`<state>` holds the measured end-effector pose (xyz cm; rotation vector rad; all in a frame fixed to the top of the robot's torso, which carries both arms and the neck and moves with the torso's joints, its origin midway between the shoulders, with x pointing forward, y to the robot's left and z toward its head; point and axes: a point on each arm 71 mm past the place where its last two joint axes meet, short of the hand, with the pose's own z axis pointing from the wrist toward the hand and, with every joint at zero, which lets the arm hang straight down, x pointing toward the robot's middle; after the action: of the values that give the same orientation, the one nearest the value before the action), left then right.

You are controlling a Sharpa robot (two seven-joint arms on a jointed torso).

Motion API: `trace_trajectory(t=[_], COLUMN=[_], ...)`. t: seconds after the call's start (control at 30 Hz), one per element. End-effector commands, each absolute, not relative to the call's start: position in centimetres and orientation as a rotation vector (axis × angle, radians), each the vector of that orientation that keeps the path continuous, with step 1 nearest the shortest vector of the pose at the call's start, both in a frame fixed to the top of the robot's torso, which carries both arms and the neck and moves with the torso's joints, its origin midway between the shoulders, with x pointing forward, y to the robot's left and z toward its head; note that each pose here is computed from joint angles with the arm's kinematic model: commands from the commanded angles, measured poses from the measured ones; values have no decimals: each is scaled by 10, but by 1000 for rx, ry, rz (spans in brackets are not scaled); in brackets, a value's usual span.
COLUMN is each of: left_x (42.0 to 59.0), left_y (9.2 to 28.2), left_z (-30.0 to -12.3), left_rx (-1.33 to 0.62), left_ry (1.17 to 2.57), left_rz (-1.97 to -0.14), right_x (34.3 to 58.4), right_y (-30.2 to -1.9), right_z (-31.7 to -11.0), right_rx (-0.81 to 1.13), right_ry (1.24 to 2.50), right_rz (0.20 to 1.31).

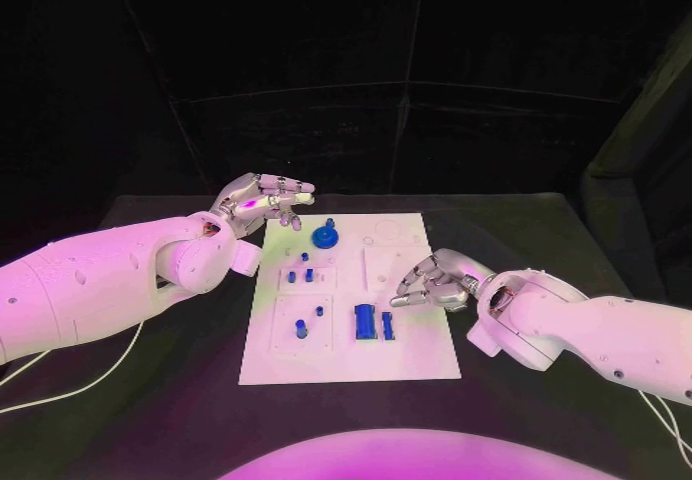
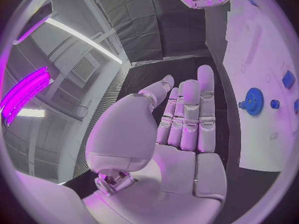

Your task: Assemble the parts on the task board

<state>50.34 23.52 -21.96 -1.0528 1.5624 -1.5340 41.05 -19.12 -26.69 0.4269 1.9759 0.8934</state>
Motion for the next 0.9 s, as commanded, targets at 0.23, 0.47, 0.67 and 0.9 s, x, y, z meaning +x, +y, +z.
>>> trace_trajectory(t=[0.23, 0.47, 0.67, 0.9], left_x=[519, 532, 539, 531], left_y=[247, 255, 256, 247], left_z=[-222, -234, -243, -245], left_rx=[-1153, -1201, -1218, -1201], left_ry=[1433, 1362, 1322, 1389], left_rz=[-1536, -1496, -1454, -1435], right_x=[476, 520, 536, 526], right_y=[-221, -235, -232, -230], right_z=[-244, -242, -244, -246], right_rx=[896, 998, 997, 1003], right_ry=[1625, 1468, 1433, 1449], right_rz=[1259, 1304, 1330, 1227])
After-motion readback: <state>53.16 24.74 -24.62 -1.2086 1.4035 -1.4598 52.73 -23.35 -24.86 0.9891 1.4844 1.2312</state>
